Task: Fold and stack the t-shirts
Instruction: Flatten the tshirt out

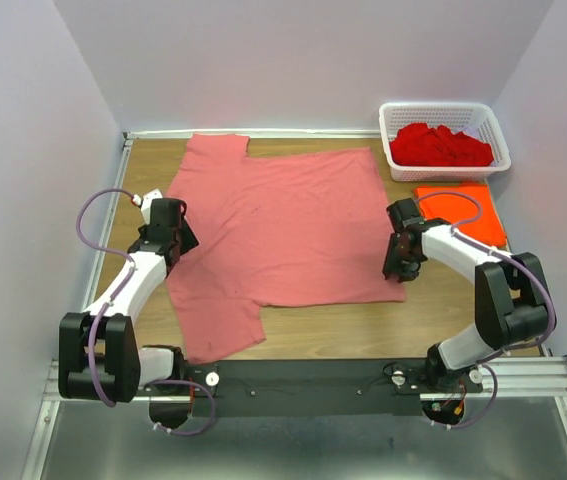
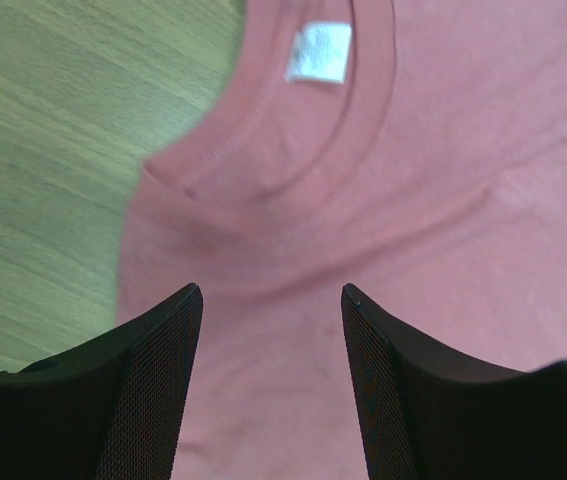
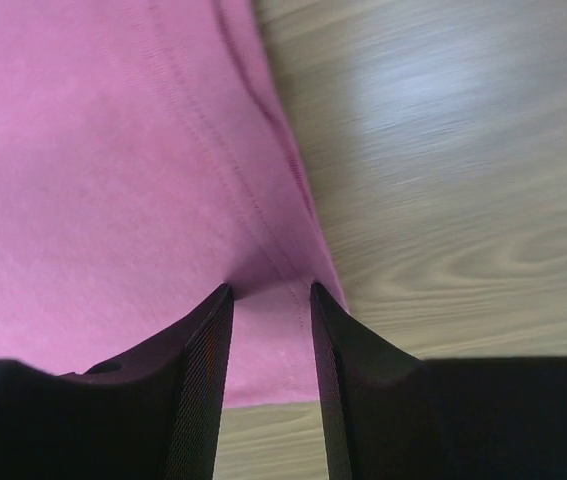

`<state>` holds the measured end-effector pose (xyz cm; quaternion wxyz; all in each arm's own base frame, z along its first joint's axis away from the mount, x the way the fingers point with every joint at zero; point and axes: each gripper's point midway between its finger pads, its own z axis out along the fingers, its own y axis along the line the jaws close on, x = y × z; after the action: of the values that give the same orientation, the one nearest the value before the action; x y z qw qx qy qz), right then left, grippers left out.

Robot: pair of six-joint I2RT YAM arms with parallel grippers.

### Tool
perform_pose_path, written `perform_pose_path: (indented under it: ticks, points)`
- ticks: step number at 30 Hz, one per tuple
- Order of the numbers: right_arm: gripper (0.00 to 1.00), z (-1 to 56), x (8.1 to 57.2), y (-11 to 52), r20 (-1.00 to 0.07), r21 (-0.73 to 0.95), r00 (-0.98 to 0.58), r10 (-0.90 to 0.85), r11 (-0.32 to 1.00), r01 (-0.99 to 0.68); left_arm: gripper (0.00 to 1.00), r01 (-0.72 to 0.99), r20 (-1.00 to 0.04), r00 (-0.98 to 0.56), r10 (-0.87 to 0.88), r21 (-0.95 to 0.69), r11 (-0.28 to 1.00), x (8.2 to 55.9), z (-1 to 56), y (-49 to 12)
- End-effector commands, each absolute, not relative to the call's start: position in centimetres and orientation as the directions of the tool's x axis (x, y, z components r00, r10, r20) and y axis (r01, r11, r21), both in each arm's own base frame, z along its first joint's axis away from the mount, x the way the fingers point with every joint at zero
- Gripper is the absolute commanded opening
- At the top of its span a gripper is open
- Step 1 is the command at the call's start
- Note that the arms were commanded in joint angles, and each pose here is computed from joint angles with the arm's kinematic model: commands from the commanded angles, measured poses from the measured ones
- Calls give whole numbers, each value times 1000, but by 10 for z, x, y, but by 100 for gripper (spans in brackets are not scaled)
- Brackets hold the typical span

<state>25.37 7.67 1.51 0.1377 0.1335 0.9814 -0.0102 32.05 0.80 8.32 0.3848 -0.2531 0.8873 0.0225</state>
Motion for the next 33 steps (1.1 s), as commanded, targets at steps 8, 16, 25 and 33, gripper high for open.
perform_pose_path:
  ticks: [8, 16, 25, 33]
  points:
    - [48, 65, 303, 81, -364, 155, -899, 244, 967, 200, 66, -443, -670, -591, -449, -196, 875, 332, 83, -2]
    - [53, 62, 331, 97, -385, 209, -895, 225, 966, 153, 62, -456, -669, -589, -453, -188, 870, 345, 78, -1]
    - [55, 44, 378, 95, -427, 157, -878, 218, 974, 165, 57, -443, -678, -589, -441, -186, 877, 387, 81, -4]
    - [56, 31, 404, 93, -442, 122, -872, 212, 977, 176, 54, -453, -648, -625, -437, -155, 878, 410, 58, -5]
